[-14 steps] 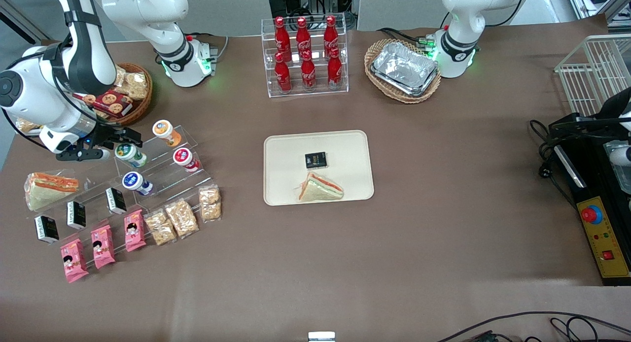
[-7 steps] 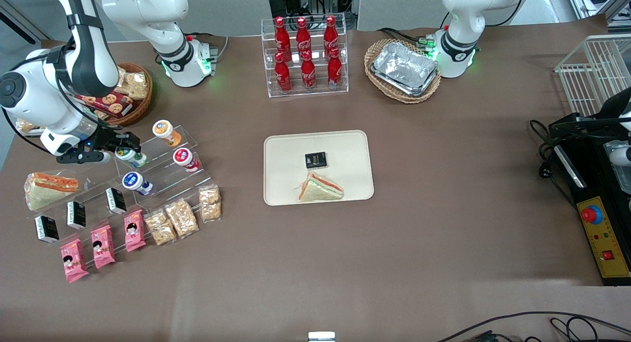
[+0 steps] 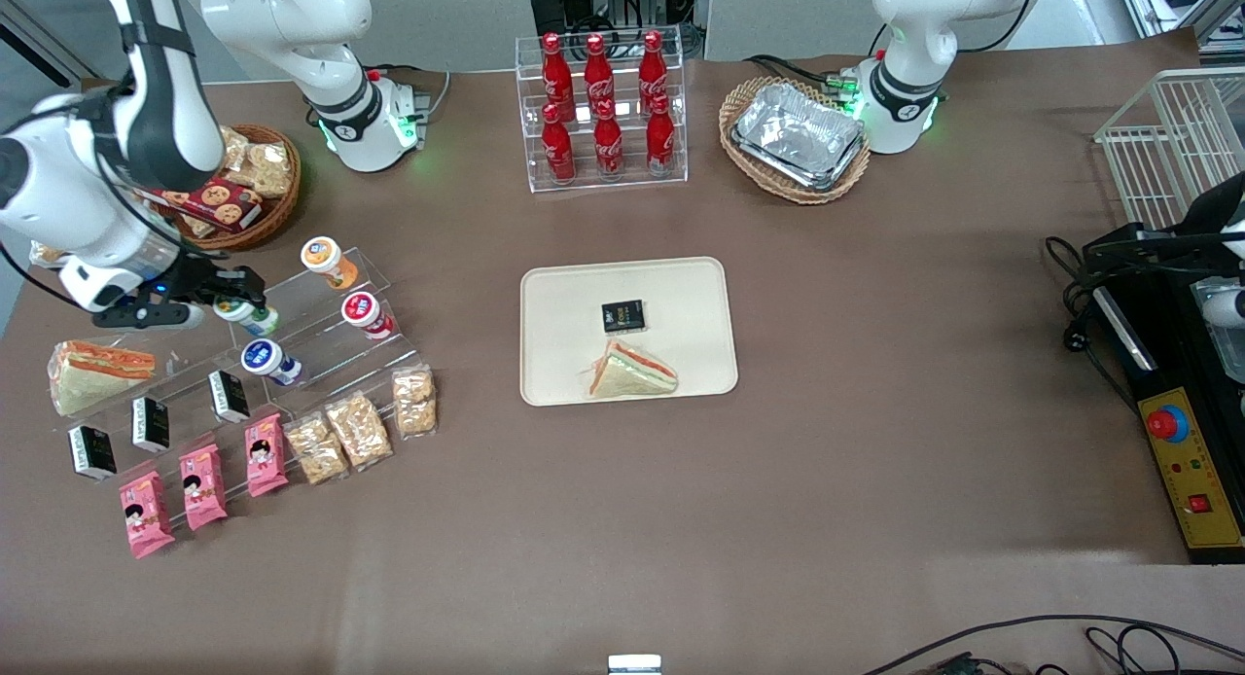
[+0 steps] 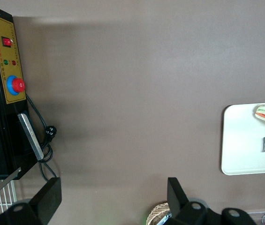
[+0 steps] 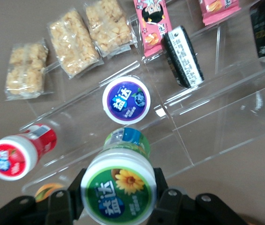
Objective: Place green gum on tray
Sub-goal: 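Lift the green gum tub off the rack with the right gripper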
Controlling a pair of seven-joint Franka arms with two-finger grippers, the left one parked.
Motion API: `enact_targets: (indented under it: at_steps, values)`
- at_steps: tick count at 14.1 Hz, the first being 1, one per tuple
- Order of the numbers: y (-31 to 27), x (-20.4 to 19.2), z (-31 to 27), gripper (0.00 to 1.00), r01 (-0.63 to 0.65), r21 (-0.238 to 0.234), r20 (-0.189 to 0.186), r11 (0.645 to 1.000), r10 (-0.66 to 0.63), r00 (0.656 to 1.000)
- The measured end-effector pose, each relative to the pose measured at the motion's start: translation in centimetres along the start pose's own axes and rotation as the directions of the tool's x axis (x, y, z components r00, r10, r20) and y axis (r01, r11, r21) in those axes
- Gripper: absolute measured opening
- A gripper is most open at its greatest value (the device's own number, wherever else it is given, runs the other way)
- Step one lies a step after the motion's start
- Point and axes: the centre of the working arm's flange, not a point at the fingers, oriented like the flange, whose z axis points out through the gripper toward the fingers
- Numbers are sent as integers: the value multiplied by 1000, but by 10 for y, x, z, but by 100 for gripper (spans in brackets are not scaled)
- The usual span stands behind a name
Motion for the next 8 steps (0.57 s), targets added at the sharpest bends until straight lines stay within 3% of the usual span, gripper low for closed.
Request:
enact_targets:
  at_steps: [4,8]
  values:
    - [-14,7,-117,59,29,8,65,1000,-30,997]
    - [-84,-9,-212,59,37,-19,63,999,-36,997]
